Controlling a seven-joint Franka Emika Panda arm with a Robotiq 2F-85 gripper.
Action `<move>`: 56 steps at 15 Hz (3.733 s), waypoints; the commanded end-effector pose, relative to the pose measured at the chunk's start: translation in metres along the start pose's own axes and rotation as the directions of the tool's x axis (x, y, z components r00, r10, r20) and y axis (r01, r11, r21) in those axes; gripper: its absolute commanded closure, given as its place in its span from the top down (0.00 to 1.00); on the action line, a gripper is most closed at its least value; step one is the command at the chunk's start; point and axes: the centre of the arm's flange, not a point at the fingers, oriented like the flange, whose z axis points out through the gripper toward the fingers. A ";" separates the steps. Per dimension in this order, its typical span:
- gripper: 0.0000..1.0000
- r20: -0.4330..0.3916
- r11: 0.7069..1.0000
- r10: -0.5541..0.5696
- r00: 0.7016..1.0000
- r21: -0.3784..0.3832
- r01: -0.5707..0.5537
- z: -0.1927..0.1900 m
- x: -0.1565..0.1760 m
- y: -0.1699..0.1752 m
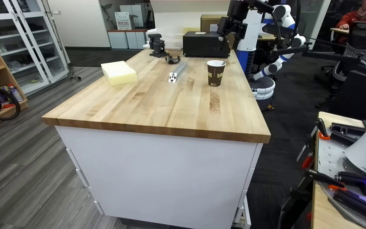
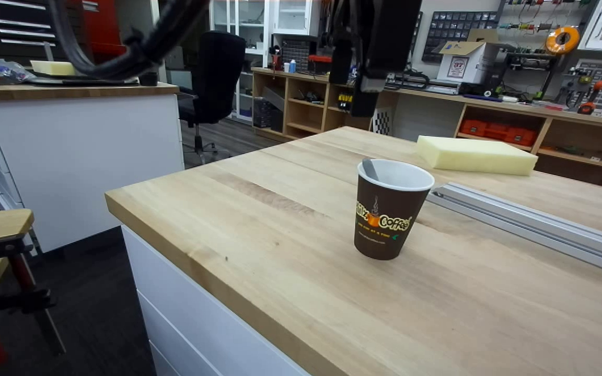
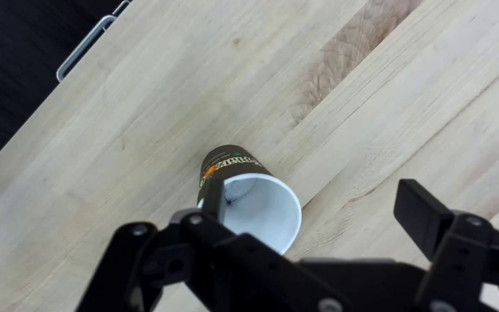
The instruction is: Pick up the marker from the cup and put it on the table
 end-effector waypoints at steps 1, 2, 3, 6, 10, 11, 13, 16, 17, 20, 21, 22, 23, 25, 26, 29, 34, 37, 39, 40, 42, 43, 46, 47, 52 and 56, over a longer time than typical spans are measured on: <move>1.00 0.014 1.000 -0.002 1.000 0.023 0.002 0.007 0.005 0.006; 1.00 0.019 1.000 -0.003 1.000 0.014 0.003 0.011 0.004 0.007; 1.00 0.023 1.000 -0.002 1.000 0.010 0.002 0.014 0.004 0.007; 1.00 0.031 1.000 -0.002 1.000 -0.002 0.002 0.025 0.002 0.007; 1.00 0.025 1.000 0.003 1.000 -0.007 -0.003 0.037 0.000 0.010; 1.00 0.018 1.000 0.004 1.000 -0.011 -0.004 0.039 0.001 0.011; 1.00 -0.007 1.000 0.002 1.000 -0.016 -0.002 0.042 0.003 0.012; 1.00 -0.048 1.000 -0.004 0.999 -0.026 0.003 0.045 0.007 0.014; 1.00 -0.061 1.000 -0.007 0.998 -0.030 0.005 0.046 0.008 0.014; 1.00 -0.093 0.999 -0.021 0.995 -0.042 0.017 0.050 0.010 0.016; 1.00 -0.099 0.999 -0.022 0.995 -0.044 0.018 0.053 0.011 0.018; 1.00 -0.101 0.999 -0.022 0.995 -0.046 0.017 0.056 0.012 0.020; 1.00 -0.102 0.999 -0.021 0.995 -0.047 0.016 0.060 0.013 0.021; 1.00 -0.100 0.999 -0.018 0.995 -0.050 0.013 0.067 0.014 0.024; 0.98 -0.098 0.999 -0.019 0.995 -0.052 0.013 0.070 0.014 0.025; 0.68 -0.096 0.998 -0.016 0.995 -0.056 0.011 0.077 0.015 0.026; 0.35 -0.103 0.998 -0.019 0.995 -0.068 0.012 0.068 0.018 0.026; 0.73 -0.103 0.997 -0.023 0.994 -0.076 0.016 0.065 0.018 0.026; 0.84 -0.104 0.997 -0.027 0.994 -0.081 0.018 0.064 0.018 0.026; 0.92 -0.105 0.996 -0.029 0.994 -0.084 0.020 0.063 0.019 0.026; 0.81 -0.107 0.996 -0.034 0.994 -0.088 0.025 0.062 0.020 0.027; 0.58 -0.109 0.996 -0.035 0.993 -0.091 0.025 0.061 0.021 0.027; 0.44 -0.120 0.994 -0.044 0.992 -0.100 0.032 0.054 0.024 0.028; 0.36 -0.124 0.994 -0.046 0.991 -0.103 0.033 0.053 0.025 0.029; 0.15 -0.134 0.992 -0.055 0.989 -0.117 0.039 0.047 0.029 0.030; 0.04 -0.137 0.992 -0.060 0.989 -0.121 0.044 0.044 0.030 0.030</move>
